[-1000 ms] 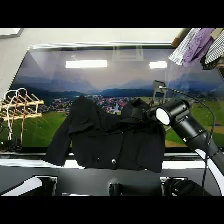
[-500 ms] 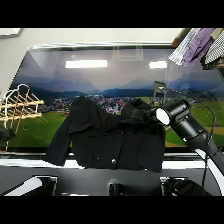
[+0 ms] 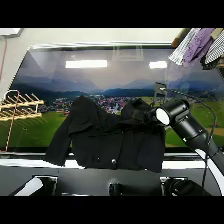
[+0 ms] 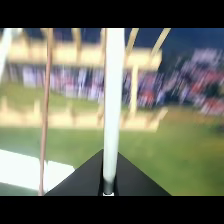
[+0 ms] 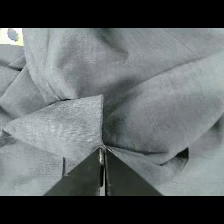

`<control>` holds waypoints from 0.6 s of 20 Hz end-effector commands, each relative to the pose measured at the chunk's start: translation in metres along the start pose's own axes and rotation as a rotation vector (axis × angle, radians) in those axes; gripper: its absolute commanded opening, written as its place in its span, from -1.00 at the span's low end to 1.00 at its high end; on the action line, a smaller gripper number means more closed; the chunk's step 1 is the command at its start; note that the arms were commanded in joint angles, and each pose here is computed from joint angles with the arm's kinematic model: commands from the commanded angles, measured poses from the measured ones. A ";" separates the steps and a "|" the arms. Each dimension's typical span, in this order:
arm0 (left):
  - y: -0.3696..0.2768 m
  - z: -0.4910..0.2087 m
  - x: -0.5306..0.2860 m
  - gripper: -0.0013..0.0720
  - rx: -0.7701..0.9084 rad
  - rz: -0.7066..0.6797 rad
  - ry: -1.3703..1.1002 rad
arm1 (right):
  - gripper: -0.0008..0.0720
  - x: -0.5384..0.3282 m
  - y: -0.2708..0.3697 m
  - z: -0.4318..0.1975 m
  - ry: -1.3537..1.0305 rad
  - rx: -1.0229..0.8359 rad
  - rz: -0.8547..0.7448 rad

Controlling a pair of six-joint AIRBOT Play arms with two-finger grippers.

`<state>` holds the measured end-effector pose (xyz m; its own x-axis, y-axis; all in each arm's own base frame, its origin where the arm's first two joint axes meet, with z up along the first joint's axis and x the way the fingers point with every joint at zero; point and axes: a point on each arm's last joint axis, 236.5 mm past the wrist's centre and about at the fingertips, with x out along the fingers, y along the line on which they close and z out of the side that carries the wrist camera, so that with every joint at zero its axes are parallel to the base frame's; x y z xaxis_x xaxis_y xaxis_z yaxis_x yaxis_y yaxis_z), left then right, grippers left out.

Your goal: Fold the clothes and pants, and hang the long-sleeved shirts on hangers.

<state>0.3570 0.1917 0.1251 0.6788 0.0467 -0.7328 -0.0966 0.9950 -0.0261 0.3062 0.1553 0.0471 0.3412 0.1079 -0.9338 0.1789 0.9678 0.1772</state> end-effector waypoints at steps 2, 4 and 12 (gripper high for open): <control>-0.070 0.047 -0.035 -0.90 0.222 -0.066 -0.113 | -0.86 0.000 -0.013 0.007 -0.030 0.078 -0.054; -0.130 0.019 -0.042 -0.90 0.396 -0.191 -0.064 | -0.86 -0.002 -0.024 0.017 -0.080 0.176 -0.093; -0.285 -0.131 -0.089 -0.90 0.686 -0.554 -0.003 | -0.85 0.001 -0.038 0.076 -0.196 0.530 0.045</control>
<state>0.2754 -0.0647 0.1303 0.5825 -0.3688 -0.7243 0.5982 0.7979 0.0748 0.3487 0.1121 0.0563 0.4650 0.0095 -0.8853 0.5215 0.8051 0.2826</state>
